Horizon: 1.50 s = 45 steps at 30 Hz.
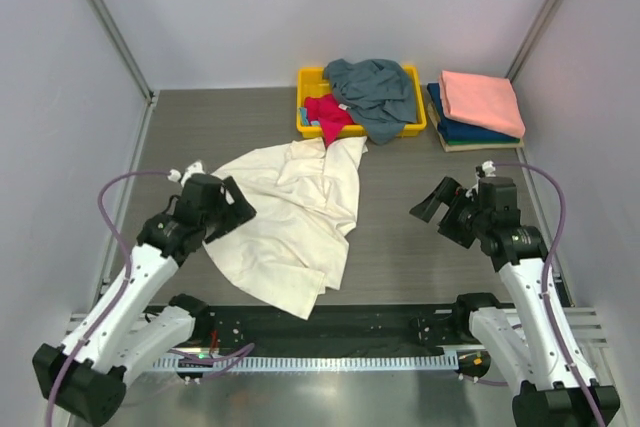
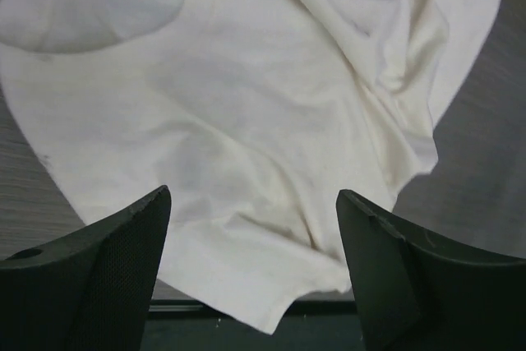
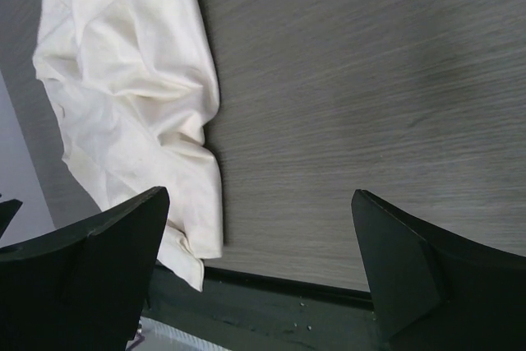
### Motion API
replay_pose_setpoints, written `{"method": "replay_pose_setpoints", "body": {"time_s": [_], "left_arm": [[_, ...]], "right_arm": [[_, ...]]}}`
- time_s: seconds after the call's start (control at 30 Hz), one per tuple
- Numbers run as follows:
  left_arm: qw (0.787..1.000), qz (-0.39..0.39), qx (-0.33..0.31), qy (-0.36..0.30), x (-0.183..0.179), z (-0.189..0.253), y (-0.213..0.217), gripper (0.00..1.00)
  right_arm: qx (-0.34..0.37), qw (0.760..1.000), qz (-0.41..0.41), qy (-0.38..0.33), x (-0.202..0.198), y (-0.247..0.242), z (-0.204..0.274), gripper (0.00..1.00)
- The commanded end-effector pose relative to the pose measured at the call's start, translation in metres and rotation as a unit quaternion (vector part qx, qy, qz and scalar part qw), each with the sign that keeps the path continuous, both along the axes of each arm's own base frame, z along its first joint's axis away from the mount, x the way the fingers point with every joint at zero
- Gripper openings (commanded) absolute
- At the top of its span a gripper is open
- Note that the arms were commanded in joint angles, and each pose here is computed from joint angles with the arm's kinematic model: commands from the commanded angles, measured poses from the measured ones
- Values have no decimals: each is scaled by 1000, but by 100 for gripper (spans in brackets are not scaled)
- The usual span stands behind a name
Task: Fold and stack the t-shirts
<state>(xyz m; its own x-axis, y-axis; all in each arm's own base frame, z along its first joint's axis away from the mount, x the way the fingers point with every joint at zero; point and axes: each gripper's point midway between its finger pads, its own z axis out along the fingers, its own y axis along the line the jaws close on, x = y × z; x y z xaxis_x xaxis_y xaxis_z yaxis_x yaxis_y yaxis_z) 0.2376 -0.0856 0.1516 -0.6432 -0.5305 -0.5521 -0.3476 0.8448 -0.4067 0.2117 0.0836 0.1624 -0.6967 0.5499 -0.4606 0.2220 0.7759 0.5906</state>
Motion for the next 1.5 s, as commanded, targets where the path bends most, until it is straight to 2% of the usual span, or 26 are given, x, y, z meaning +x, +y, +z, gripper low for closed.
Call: {"method": "replay_pose_setpoints", "body": {"time_s": [0.0,0.03,0.17,0.2,0.3,0.4,0.6,0.83,0.93,0.97,1.03,1.07,1.1,1.13,1.17,1.2,1.23,1.27,1.3,1.37,1.4,1.47], "left_arm": [[999,-7,-14,35,-41,-13,-17,81],[998,-34,-14,50,-56,-24,-29,79],[994,-67,-28,83,-87,-49,-55,72],[993,-74,-24,92,-93,-56,-60,72],[984,-134,-11,118,-124,-77,-89,72],[978,-159,0,133,-145,-89,-107,75],[974,-174,22,147,-160,-114,-121,80],[968,-198,3,151,-158,-134,-151,77],[964,-210,9,162,-160,-147,-159,62],[964,-211,10,163,-159,-149,-162,47],[966,-203,18,158,-153,-151,-160,25],[969,-199,16,148,-147,-146,-161,2],[971,-188,24,147,-141,-142,-154,0],[972,-192,32,133,-133,-132,-151,0],[976,-192,15,103,-121,-102,-158,0],[982,-164,47,85,-105,-85,-136,0],[984,-157,50,66,-94,-63,-129,0],[984,-167,48,30,-82,-30,-119,0],[991,-124,38,-6,-56,17,-102,0],[991,-110,39,-73,-35,81,-71,0],[991,-65,35,-115,-19,130,-44,0],[986,-35,51,-152,-10,175,-17,0]], "right_arm": [[-3,1000,23,20,3,10,-19,99],[-14,1000,21,16,8,11,-22,99],[-49,994,91,40,2,61,-47,99],[-59,992,98,61,1,68,-59,99],[-55,991,106,60,7,88,-68,99],[-54,991,103,64,8,90,-75,99],[-69,989,106,71,7,86,-84,99],[-77,989,104,73,3,82,-90,99],[-80,988,103,77,0,79,-95,99],[-82,988,101,79,-1,77,-97,99],[-82,988,101,78,-3,77,-98,99],[-85,988,101,80,-4,75,-100,99],[-84,988,100,78,-3,75,-99,99],[-83,988,100,78,-4,75,-99,99],[-81,989,100,78,-5,75,-99,99],[-77,989,99,75,-5,75,-97,99],[-74,990,97,74,-5,76,-96,99],[-70,990,97,73,-6,77,-95,99],[-62,991,100,70,-5,80,-93,99],[-53,991,101,69,-5,83,-91,99],[-45,992,103,63,-3,87,-88,99],[-34,991,111,66,-4,94,-89,99]]}}
